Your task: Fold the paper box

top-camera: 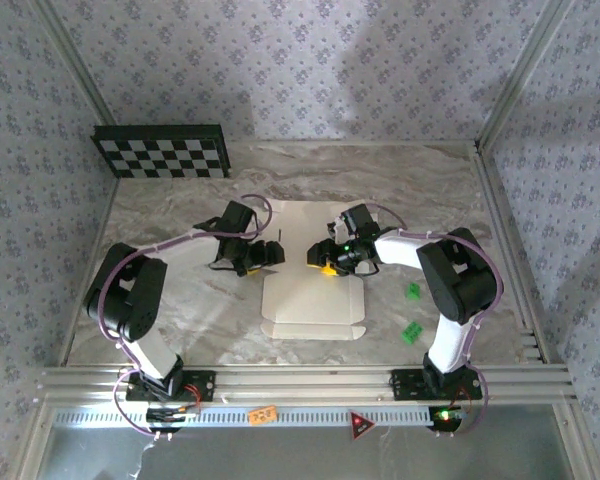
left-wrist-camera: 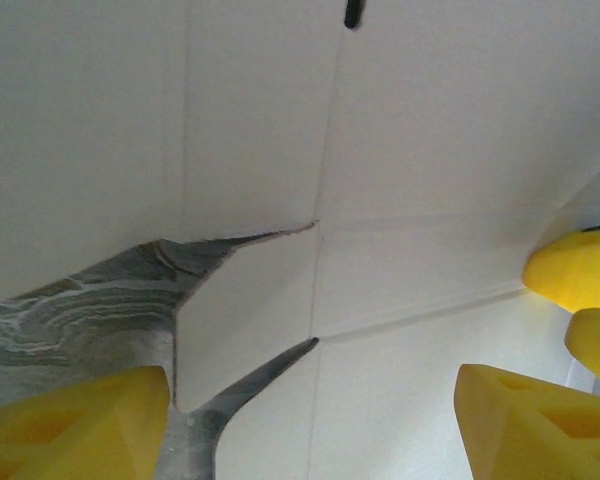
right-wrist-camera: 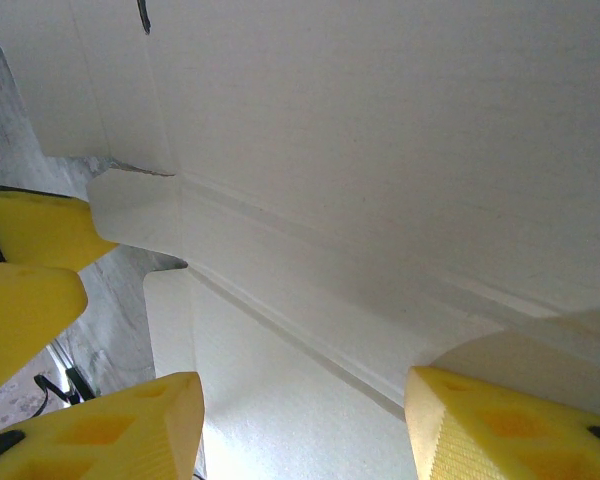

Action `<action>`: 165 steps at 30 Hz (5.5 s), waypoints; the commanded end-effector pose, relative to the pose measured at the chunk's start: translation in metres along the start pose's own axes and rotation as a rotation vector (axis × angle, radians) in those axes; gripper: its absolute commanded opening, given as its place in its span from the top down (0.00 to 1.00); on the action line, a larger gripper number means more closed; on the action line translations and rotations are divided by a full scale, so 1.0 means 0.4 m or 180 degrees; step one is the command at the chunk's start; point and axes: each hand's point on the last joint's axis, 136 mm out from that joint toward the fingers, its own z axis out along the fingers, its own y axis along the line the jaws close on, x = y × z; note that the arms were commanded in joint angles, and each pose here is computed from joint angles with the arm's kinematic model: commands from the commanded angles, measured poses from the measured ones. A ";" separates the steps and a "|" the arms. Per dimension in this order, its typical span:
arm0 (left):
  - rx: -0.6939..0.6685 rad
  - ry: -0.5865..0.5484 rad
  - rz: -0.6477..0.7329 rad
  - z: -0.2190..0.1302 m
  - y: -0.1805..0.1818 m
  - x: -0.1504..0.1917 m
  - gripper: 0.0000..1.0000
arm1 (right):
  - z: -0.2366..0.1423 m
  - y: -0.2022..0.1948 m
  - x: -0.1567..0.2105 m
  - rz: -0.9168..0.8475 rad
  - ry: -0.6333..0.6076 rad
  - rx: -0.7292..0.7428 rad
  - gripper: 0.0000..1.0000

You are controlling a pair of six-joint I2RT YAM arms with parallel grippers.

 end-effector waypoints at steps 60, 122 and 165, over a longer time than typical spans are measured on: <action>0.0084 0.0250 0.0067 0.075 0.013 0.124 0.53 | 0.004 -0.075 0.149 0.0075 0.0324 0.0587 0.42; 0.0073 -0.0217 0.0167 -0.030 -0.019 -0.347 0.32 | 0.128 -0.073 -0.266 0.0281 0.0090 0.0197 0.62; 0.0529 0.0132 0.0232 0.059 -0.162 -0.336 0.45 | 0.111 -0.059 -0.256 0.0253 0.0065 0.0197 0.62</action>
